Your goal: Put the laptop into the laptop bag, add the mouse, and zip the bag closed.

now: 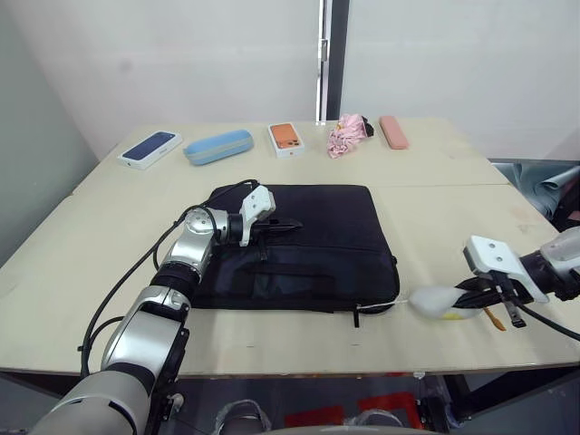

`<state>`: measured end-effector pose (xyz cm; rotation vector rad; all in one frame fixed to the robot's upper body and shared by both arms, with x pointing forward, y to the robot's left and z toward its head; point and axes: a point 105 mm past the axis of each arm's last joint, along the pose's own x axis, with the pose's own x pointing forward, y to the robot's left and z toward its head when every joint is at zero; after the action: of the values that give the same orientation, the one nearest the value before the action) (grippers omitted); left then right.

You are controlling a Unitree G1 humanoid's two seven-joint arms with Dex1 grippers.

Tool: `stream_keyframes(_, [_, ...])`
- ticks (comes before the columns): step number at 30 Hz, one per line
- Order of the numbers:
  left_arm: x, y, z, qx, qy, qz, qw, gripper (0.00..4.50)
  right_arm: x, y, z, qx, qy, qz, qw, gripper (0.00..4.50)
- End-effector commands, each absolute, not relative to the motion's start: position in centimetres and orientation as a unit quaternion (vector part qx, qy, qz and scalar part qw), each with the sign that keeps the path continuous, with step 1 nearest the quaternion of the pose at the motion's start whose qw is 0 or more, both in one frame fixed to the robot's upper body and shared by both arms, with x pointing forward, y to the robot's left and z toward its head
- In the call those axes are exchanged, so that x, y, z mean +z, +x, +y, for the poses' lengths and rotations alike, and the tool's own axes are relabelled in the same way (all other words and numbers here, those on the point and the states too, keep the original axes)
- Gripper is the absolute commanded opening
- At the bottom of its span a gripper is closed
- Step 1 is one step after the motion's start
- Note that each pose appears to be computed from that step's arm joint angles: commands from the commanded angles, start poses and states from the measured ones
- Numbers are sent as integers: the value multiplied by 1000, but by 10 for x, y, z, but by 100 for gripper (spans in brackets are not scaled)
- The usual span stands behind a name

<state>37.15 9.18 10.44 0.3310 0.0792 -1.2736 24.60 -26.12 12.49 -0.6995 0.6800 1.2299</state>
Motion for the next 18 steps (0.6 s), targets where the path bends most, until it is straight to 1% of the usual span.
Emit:
stream_keyframes(1, [41,353,114,-582,143,161,784,0,141,249,-283,526,-349,311,711,3])
stream_keyframes(4, [40,351,116,-583,145,163,783,0,145,250,-295,512,-354,321,714,3])
stream_keyframes(7, [40,351,116,-585,146,162,781,0,151,261,-304,487,-377,311,724,3])
stream_keyframes(11, [39,351,116,-586,167,160,776,0,154,271,-309,473,-401,301,724,3])
stream_keyframes(15, [39,350,116,-590,165,159,774,0,160,294,-312,438,-438,265,739,3])
stream_keyframes(18, [39,350,115,-591,166,158,773,0,156,314,-306,419,-447,235,755,3])
